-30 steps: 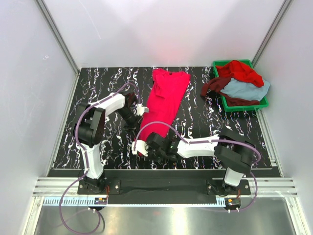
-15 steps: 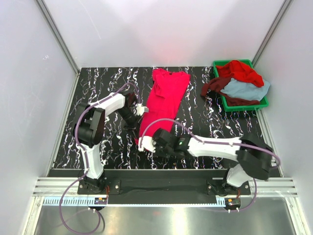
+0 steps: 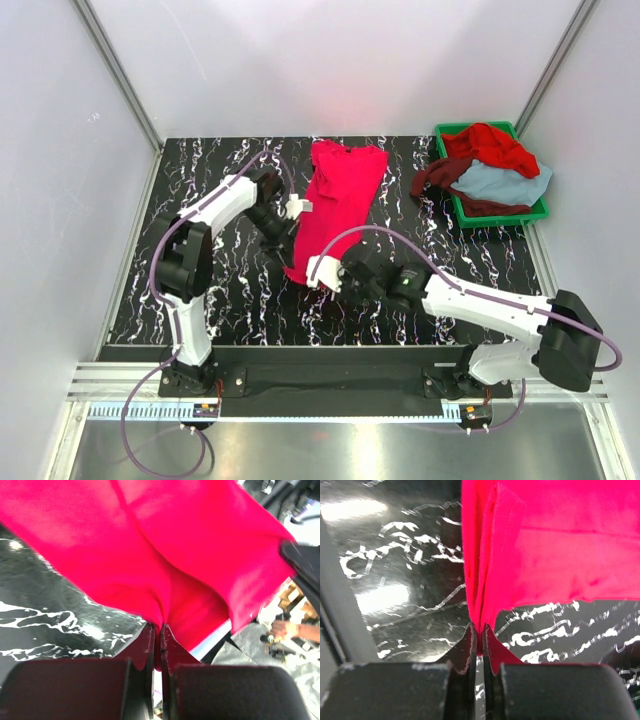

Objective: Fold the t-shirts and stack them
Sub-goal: Fold the tshirt

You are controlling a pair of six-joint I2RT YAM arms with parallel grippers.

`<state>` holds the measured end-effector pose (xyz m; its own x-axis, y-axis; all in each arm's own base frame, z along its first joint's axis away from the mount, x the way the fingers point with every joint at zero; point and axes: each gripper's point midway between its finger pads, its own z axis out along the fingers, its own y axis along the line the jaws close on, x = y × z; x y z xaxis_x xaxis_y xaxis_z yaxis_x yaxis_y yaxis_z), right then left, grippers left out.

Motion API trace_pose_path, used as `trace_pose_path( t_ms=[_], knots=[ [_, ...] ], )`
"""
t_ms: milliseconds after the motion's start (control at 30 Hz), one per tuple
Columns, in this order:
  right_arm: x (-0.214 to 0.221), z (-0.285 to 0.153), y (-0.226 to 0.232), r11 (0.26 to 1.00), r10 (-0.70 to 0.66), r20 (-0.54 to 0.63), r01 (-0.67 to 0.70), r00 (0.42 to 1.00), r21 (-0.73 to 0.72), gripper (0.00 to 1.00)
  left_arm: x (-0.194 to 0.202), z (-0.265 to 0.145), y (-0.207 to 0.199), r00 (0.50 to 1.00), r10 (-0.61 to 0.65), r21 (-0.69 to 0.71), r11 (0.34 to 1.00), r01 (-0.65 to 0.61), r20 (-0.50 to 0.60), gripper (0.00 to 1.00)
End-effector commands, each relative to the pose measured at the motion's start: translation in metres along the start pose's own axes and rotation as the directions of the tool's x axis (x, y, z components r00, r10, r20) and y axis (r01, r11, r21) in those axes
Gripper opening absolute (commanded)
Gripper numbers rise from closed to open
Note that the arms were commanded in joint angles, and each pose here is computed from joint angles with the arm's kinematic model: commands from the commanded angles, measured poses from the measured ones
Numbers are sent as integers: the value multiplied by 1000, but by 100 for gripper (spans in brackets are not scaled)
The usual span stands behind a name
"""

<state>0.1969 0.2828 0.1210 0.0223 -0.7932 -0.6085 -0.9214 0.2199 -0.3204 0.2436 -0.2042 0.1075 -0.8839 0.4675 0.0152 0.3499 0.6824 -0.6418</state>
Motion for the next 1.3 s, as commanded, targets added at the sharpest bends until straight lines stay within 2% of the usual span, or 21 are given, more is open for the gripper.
trace_pose_path(
  t_ms=[0,100,367,933,1267],
  knots=[
    [34,-9,-10,999,27,-104,-24,994,33,0,1,-14,-17,998,61,35,998,-60,-20,0],
    [35,-8,-28,996,53,-98,-46,994,74,0,-7,-22,-25,997,79,49,996,-78,-19,0],
    [29,4,-68,987,70,-80,-58,994,148,0,-27,-29,-14,994,109,-7,994,-109,-18,0],
    [42,42,-174,933,193,-74,-160,978,324,0,-109,-46,47,986,122,-201,975,-97,115,0],
    [49,66,-216,903,253,-69,-210,965,375,0,-161,-45,80,967,163,-308,947,-97,196,0]
  ],
)
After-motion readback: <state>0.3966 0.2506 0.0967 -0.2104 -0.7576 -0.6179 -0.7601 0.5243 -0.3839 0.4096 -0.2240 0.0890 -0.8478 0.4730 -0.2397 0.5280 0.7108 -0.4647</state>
